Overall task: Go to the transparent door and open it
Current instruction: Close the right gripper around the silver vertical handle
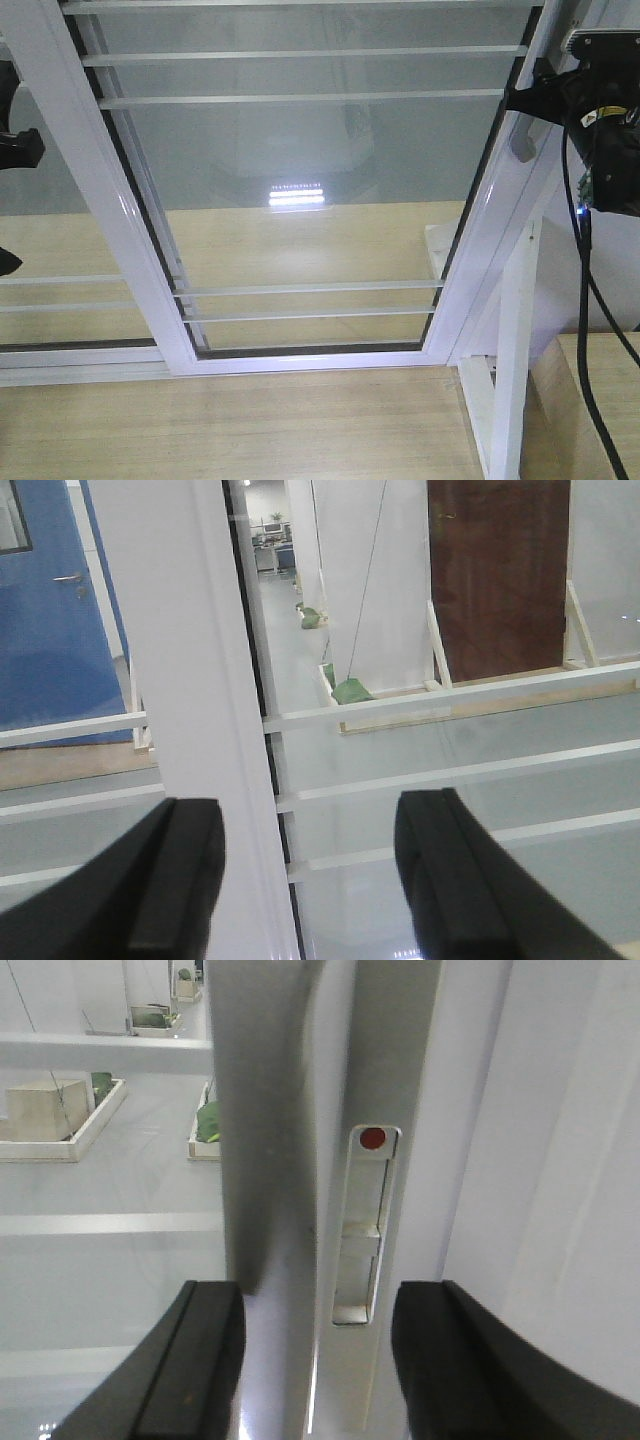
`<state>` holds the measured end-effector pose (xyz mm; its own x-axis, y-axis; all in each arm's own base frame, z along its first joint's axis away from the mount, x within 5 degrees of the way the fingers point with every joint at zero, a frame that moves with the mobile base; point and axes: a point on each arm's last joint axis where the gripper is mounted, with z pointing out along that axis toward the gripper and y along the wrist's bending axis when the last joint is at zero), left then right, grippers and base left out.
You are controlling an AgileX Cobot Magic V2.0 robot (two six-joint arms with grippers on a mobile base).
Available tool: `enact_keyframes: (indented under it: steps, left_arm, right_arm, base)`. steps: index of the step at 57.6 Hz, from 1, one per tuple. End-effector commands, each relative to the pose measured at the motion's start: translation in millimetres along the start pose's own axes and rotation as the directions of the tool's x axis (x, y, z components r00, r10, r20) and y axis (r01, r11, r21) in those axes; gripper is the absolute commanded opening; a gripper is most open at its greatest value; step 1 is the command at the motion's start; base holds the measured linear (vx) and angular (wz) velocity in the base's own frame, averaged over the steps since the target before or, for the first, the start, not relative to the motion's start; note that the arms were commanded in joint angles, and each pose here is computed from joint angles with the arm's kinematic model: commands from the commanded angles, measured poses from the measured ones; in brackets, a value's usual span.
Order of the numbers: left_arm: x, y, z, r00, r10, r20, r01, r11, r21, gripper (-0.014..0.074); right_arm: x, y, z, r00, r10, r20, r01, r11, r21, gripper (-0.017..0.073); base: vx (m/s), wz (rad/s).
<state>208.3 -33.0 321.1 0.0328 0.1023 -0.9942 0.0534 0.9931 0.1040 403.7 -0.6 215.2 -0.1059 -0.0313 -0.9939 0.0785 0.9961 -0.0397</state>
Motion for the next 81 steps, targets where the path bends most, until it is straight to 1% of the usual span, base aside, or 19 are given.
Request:
enact_keyframes:
  steps: [1,5,13,26,53,57,61,68,73,76,81]
  left_arm:
    - [-22,6.5,-2,0.993,-0.004,0.121,0.010,0.999,-0.050,0.0503]
    - [-22,6.5,-2,0.993,-0.004,0.121,0.010,0.999,-0.050,0.0503]
    - [-22,6.5,-2,0.993,-0.004,0.121,0.010,0.999,-0.050,0.0503]
    - [-22,6.5,-2,0.993,-0.004,0.120,0.010,0.999,-0.049,0.0503]
    - [-20,6.1,-2,0.994,-0.004,0.111,0.009,0.999,-0.045,0.0503]
    - [-20,6.1,-2,0.994,-0.004,0.111,0.009,0.999,-0.045,0.0503]
    - [-20,6.1,-2,0.994,-0.004,0.111,0.009,0.999,-0.045,0.0503]
    - [-20,6.1,-2,0.994,-0.004,0.111,0.009,0.999,-0.045,0.0503]
    - [-20,6.1,-2,0.994,-0.004,0.111,0.009,0.999,-0.045,0.0503]
    - [-20,6.1,-2,0.994,-0.004,0.111,0.009,0.999,-0.045,0.0503]
    - [-20,6.1,-2,0.994,-0.004,0.111,0.009,0.999,-0.045,0.0503]
  right_arm:
    - [-34,-2.3,-2,0.984,-0.017,0.177,0.016,1.000,0.006,0.0417]
    - [-32,-1.5,-1,0.982,-0.019,0.186,0.019,1.000,0.000,0.0410]
    - [-29,-0.2,1,0.981,0.012,0.192,-0.009,1.000,-0.016,0.0396]
    - [-31,-0.4,3,0.971,0.010,0.237,-0.008,1.000,-0.010,0.0395]
    - [-48,2.7,33,0.969,0.019,0.247,-0.015,1.000,-0.019,0.0388]
    - [-48,2.8,33,0.970,0.019,0.243,-0.015,1.000,-0.019,0.0357]
    - [-48,2.8,33,0.970,0.019,0.242,-0.015,1.000,-0.019,0.0303]
    - [-48,4.2,33,0.972,0.018,0.235,-0.013,1.000,-0.024,0.0173]
    - [-49,4.9,32,0.975,0.011,0.222,-0.004,0.999,-0.032,0.0102]
    - [-50,5.8,31,0.976,-0.001,0.218,0.010,0.999,-0.041,0.0080]
    - [-53,11.5,29,0.977,-0.022,0.214,0.037,0.997,-0.065,0.0075]
  base:
    - [0.00,0.00]
    - [0.00,0.00]
    - [0.00,0.00]
    - [0.00,0.00]
    - [0.00,0.00]
    - [0.00,0.00]
    - [0.00,0.00]
    - [0.00,0.00]
    - [0.00,0.00]
    - [0.00,0.00]
    - [0.00,0.00]
